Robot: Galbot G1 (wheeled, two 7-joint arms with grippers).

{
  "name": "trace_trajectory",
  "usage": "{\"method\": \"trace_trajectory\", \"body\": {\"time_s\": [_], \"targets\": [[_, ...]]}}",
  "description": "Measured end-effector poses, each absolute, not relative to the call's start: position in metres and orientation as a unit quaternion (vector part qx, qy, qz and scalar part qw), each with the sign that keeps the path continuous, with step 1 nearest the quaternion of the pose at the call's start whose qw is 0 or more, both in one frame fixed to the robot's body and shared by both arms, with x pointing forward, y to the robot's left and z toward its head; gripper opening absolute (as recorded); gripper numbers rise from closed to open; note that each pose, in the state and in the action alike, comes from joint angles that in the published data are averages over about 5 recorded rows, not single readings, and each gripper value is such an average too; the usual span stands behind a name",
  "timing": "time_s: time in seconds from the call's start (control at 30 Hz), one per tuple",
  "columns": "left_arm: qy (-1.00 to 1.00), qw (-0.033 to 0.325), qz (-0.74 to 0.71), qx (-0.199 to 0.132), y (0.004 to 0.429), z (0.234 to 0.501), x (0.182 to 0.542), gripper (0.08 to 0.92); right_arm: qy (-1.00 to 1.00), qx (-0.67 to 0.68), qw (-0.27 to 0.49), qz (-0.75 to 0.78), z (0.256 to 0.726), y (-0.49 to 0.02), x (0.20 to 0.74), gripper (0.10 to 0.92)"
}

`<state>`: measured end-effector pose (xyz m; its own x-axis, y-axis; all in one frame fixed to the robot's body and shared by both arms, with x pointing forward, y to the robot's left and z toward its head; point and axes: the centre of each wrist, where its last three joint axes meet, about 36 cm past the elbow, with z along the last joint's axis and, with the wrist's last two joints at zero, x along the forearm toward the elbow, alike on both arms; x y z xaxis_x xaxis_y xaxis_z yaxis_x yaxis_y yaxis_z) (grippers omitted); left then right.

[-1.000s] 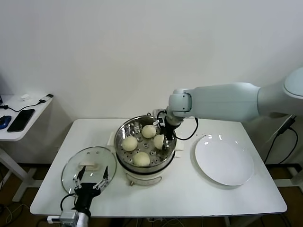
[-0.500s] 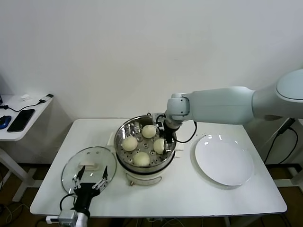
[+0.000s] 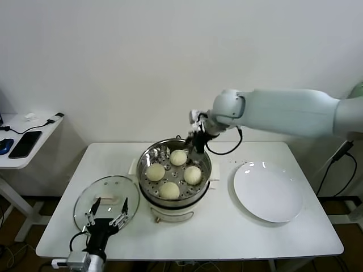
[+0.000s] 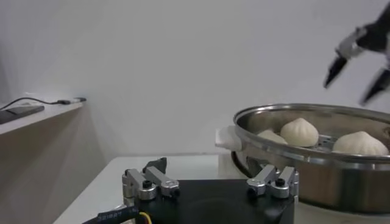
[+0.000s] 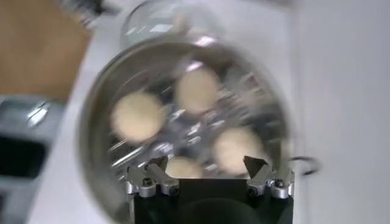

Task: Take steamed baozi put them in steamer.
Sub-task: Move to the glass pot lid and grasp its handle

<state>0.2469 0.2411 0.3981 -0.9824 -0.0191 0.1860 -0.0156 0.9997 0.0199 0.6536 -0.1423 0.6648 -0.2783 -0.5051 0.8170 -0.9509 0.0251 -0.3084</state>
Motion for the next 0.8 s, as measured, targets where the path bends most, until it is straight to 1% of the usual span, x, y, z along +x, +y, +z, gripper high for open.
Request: {"method": "trace_trajectory", "body": {"time_s": [0.17, 0.33, 0.57, 0.8], "targets": [[-0.996, 0.092, -0.002, 0.009, 0.242, 0.399, 0.250, 0.823, -0.768, 0.473, 0.171, 0.395, 0.666, -0.170, 0.653, 0.823], [-0.996, 0.085, -0.001, 0.007, 0.247, 0.401, 0.255, 0.823, -0.852, 0.386, 0.108, 0.336, 0.647, -0.212, 0.644, 0.823], [-0.998, 0.069, -0.007, -0.002, 0.256, 0.397, 0.263, 0.823, -0.925, 0.284, 0.056, 0.246, 0.585, -0.273, 0.612, 0.823], [-0.998, 0.059, -0.017, 0.001, 0.266, 0.387, 0.269, 0.823, -0.963, 0.212, 0.016, 0.163, 0.518, -0.311, 0.568, 0.823]]}}
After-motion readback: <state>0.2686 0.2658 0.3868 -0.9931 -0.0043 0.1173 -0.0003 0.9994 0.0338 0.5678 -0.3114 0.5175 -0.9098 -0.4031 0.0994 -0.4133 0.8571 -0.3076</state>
